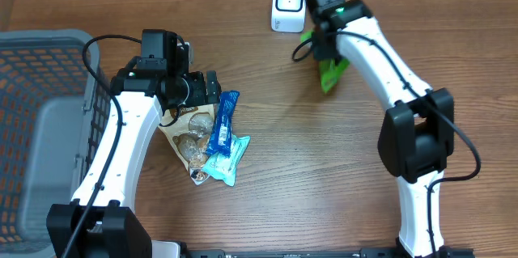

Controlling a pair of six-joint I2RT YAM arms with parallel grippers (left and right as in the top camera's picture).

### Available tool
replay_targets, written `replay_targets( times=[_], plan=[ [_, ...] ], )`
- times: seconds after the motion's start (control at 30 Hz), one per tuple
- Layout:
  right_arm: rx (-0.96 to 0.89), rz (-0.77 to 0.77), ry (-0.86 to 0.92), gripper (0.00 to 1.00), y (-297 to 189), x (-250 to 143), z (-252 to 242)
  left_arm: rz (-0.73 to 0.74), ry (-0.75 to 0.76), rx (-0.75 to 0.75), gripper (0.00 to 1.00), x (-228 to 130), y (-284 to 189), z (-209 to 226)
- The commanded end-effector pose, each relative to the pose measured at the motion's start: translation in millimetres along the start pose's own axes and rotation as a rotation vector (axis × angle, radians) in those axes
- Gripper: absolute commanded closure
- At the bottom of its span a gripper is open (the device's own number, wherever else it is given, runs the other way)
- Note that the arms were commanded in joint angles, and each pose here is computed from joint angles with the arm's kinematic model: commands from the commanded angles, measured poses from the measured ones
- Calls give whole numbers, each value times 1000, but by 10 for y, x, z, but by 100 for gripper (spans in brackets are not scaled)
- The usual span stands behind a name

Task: Scan the item barcode

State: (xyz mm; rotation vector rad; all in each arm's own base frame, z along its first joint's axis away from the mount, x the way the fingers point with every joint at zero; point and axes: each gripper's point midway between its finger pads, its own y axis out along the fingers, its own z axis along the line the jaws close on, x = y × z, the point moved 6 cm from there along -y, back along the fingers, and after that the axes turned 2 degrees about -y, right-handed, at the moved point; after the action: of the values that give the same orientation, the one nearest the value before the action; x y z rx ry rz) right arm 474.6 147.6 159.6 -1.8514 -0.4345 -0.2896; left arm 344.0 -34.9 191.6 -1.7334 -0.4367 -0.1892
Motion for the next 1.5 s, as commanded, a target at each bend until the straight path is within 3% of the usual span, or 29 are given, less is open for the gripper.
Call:
replay_targets(
  times=[0.0,0.23,0.37,0.67,1.07,1.47],
  plan=[
    [-329,-280,51,96,-527,399,-240,3,7,5,0,1,17,-15],
    [-396,-582,-3,96,-831,1004,-179,3,7,5,0,1,17,-13],
    [-367,-722,-255,96,-867,1307,-11,3,7,5,0,1,17,-13],
    [-520,-736,-561,96,-572,1433,169,3,7,5,0,1,17,-13],
    [-542,-801,-524,96,-380,1489,278,3,7,5,0,1,17,-13],
    [-568,-756,-593,96,-153,1431,360,3,7,5,0,1,17,-13]
  ],
)
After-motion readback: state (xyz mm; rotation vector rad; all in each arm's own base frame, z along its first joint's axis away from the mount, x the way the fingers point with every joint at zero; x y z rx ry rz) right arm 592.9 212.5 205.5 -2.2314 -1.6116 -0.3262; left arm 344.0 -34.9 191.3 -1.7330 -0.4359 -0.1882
